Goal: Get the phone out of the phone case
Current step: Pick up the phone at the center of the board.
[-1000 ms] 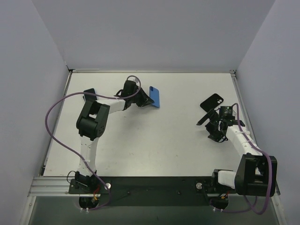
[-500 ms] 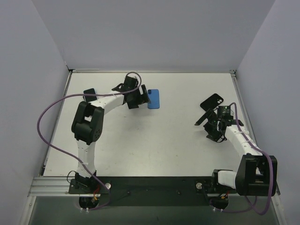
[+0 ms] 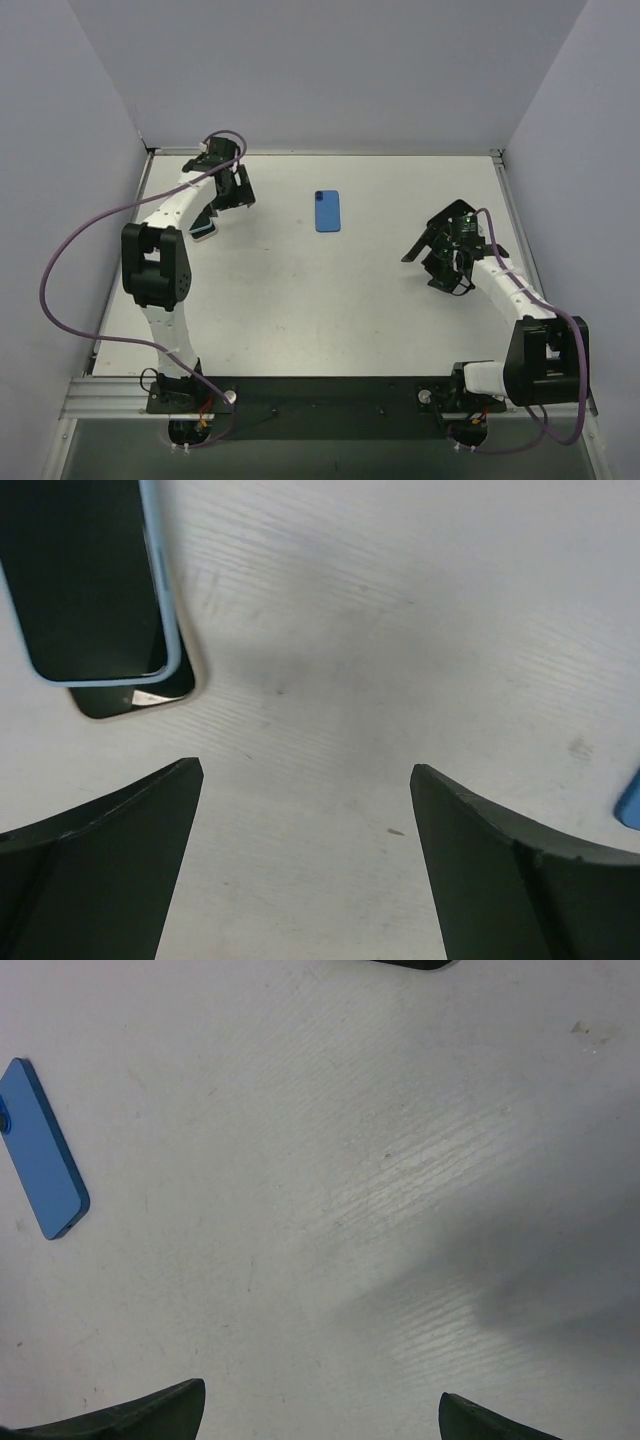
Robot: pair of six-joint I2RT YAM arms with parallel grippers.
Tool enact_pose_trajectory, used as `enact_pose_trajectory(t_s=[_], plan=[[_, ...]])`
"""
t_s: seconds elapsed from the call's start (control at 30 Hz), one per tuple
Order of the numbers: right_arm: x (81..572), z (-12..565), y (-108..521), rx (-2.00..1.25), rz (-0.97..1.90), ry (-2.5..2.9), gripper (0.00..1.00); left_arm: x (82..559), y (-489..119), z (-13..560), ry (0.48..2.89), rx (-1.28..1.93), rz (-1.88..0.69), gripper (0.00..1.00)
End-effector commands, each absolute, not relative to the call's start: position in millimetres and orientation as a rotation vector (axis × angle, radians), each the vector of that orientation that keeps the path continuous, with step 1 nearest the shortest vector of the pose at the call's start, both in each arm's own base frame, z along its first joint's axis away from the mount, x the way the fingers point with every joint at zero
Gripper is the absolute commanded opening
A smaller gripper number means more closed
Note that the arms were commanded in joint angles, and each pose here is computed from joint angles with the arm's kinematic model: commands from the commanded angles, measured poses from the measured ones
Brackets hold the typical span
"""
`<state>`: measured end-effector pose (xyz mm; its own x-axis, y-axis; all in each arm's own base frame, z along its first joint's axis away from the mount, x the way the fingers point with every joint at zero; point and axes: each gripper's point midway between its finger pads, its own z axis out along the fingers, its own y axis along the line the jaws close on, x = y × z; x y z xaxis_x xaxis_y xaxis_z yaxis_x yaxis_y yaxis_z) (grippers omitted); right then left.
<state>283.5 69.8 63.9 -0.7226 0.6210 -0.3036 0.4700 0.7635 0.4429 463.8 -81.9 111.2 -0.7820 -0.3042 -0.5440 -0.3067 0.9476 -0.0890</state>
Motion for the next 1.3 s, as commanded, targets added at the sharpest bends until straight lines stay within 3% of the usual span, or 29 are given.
enact_pose_trajectory(t_s=[0.0, 0.8, 1.27], plan=[[292, 75, 81, 0.78, 0.518, 2.528, 0.91, 463, -41, 110, 2.588, -0.414, 0.173, 0.97], [317, 64, 105, 0.677, 0.628, 2.607, 0.91, 487, 61, 65, 2.656, -0.584, 0.286, 0.97], [320, 67, 110, 0.655, 0.629, 2.61, 0.91, 492, 59, 53, 2.67, -0.591, 0.193, 0.98]])
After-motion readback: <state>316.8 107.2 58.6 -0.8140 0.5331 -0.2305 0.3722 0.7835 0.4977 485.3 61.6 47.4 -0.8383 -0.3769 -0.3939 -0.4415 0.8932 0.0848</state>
